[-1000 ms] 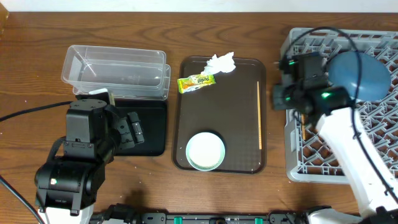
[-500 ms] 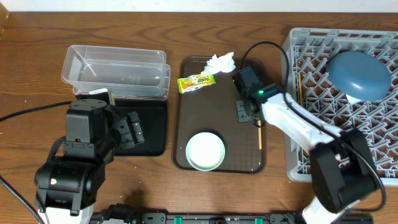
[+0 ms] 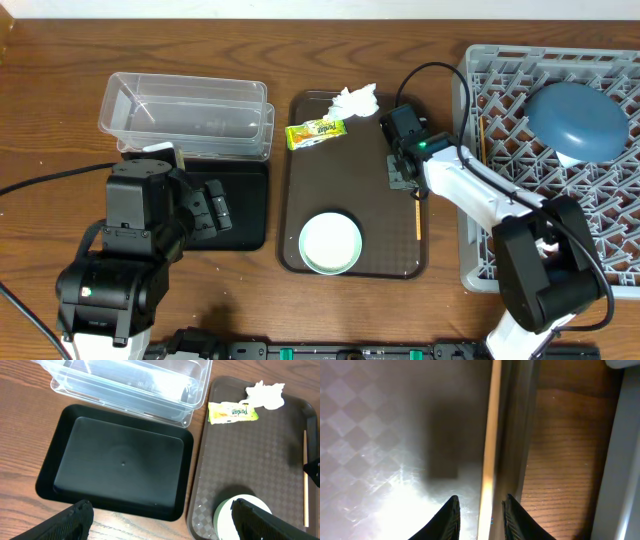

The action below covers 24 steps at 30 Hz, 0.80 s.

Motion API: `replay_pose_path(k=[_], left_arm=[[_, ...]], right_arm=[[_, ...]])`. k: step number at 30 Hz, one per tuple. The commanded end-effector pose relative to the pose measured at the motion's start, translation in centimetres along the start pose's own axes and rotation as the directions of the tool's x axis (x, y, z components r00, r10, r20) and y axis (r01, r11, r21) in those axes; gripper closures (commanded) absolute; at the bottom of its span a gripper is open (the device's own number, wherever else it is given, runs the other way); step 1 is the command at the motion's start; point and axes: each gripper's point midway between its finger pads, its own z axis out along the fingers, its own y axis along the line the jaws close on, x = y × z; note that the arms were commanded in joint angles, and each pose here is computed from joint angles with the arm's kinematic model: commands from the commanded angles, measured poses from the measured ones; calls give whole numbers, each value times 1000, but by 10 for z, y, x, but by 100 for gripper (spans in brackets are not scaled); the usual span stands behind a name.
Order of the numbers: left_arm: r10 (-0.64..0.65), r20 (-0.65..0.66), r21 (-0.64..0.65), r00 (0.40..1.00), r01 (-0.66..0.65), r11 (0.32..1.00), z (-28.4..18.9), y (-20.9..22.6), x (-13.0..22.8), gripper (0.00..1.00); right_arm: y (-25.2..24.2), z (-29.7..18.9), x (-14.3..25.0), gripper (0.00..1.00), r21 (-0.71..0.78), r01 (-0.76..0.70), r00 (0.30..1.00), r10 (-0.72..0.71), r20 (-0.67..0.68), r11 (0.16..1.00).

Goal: Sort waste into correct bins and load items into the dishwasher rack
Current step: 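Reach the right gripper to the second chopstick and grasp it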

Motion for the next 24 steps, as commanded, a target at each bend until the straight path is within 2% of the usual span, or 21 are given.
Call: replay_pose_path(k=[1,4,6,15,24], left_arm=[[0,14,-6,1000,0,1000,-3,0,-4,9],[0,14,-6,1000,0,1000,-3,0,-4,9],[0,14,-6,1000,0,1000,-3,0,-4,9],[0,14,-6,1000,0,1000,-3,0,-4,9],[0,14,-6,1000,0,1000,-3,0,-4,9]], right_arm=[[-5,13,10,74,32,0,999,2,-42,999],[15,13,16,83,-79,22,996,-29,-79,997],[19,13,19,86,-100,24,995,-33,-90,995],[25,11,24,91,-85,-3,995,-6,-100,996],[12,-12,4,80,-58,39,999,-39,-3,998]])
